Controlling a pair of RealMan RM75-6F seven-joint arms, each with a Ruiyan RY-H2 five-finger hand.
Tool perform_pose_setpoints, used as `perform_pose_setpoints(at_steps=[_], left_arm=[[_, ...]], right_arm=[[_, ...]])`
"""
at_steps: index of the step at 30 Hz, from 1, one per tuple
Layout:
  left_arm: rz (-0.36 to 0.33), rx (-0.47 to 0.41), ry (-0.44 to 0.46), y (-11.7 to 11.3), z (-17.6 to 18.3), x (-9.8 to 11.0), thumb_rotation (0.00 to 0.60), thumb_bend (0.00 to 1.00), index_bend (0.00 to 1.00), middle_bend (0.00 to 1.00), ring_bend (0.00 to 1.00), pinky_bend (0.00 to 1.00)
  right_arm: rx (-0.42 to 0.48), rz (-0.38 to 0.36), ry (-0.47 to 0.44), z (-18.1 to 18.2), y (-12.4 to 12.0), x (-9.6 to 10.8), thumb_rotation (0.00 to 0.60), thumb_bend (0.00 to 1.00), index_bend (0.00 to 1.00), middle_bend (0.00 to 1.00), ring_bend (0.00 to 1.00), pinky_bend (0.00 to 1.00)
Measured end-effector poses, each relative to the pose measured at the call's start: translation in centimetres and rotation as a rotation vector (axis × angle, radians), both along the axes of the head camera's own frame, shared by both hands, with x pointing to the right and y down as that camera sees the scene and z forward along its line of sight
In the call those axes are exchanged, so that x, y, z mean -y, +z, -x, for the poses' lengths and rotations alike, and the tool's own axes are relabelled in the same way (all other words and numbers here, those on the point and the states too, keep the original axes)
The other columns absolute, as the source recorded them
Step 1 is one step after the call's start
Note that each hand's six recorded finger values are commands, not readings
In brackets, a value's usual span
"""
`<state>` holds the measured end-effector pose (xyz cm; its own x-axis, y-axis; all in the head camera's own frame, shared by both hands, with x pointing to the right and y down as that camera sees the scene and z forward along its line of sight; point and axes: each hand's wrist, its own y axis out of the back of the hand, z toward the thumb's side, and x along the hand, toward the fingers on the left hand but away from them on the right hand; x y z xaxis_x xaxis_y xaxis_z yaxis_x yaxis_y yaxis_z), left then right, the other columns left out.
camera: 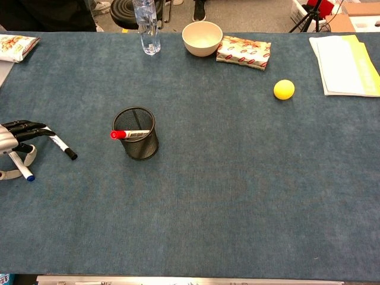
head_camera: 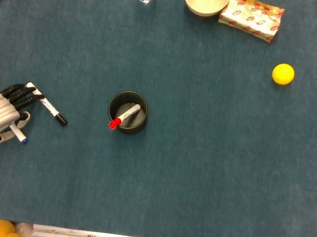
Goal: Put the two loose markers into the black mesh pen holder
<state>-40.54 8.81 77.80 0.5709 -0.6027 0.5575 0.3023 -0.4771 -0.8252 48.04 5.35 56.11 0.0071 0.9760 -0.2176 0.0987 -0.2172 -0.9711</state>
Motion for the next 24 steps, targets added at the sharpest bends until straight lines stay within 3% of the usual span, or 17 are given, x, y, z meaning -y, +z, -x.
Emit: perform_pose_setpoints(at_steps=[13, 24], left_arm=[[-0.01, -0.018, -0.008, -0.3, -0.2, 0.4, 0.6, 0.25, 0.63, 0.12, 0.01, 0.1], [-0.001, -0.147, -0.094, -2.7, 0.2, 1.9, 0.6, 0.25, 0.64, 0.12, 0.01, 0.11]], right_arm=[[0.004, -0.006, 0.001, -0.2, -0.2, -0.1, 0.6, 0.03, 0.14, 0.27, 0.14, 0.3], [0.012, -0.006, -0.006, -0.1, 0.0, 0.1, 0.6, 0.03, 0.14, 0.27, 0.14, 0.3]])
